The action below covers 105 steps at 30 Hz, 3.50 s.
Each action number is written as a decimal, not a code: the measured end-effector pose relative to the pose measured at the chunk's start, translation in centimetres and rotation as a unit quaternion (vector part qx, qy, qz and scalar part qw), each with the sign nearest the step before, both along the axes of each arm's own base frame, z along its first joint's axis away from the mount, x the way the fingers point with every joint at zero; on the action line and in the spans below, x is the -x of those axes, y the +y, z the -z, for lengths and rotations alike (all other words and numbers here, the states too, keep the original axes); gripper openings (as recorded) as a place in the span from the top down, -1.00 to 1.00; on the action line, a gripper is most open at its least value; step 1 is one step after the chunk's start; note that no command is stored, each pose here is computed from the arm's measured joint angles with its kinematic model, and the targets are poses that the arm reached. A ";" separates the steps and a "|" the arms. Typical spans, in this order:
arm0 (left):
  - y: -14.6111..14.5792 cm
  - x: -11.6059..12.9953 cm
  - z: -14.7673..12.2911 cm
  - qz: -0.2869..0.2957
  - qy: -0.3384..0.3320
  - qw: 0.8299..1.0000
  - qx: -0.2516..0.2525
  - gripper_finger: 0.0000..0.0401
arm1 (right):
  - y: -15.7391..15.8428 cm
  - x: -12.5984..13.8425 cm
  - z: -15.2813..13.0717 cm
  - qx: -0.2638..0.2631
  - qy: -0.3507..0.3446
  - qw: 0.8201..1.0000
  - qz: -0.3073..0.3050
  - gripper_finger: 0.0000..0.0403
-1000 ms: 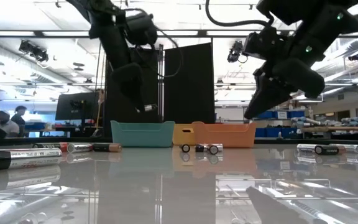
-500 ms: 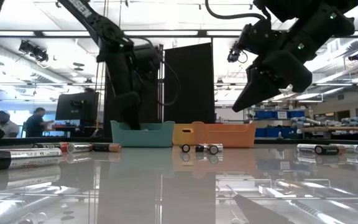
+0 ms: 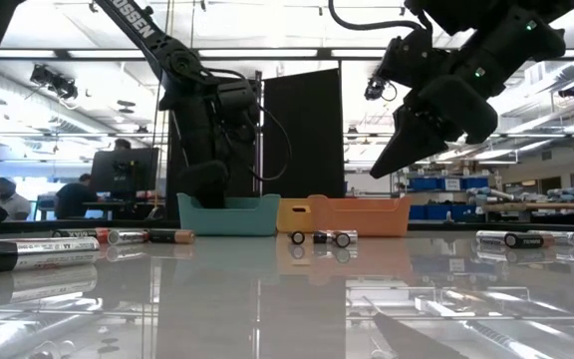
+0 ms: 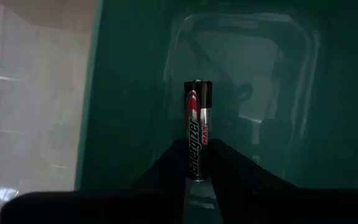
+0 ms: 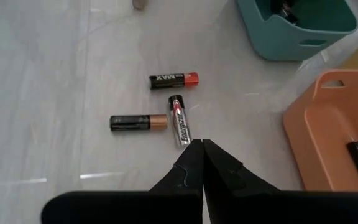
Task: Sort batteries
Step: Put the silver battery into the green bin, then put the brown battery into the orange bin
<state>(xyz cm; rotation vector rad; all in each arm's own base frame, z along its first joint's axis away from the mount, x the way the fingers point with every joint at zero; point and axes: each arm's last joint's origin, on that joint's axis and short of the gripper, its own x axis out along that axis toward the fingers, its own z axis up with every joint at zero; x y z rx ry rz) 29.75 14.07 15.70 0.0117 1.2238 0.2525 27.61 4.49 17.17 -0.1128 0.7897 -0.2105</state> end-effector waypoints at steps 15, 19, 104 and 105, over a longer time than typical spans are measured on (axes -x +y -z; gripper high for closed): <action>-2.2 -1.0 -2.6 0.014 -0.043 0.996 -0.080 0.45 | 0.1 0.0 0.0 -0.013 0.000 1.000 -0.004 0.95; -3.6 -1.0 -5.5 0.029 -0.101 0.989 -0.105 0.57 | 0.1 0.0 0.0 -0.015 -0.002 1.000 -0.003 0.94; -15.9 10.9 -2.3 0.015 -0.496 0.861 -0.115 0.70 | -1.5 -19.1 5.9 -0.100 -0.053 0.993 -0.011 0.26; -15.9 10.9 -2.4 0.015 -0.497 0.860 -0.115 0.70 | -1.5 -19.2 5.9 -0.101 -0.058 0.993 -0.010 0.26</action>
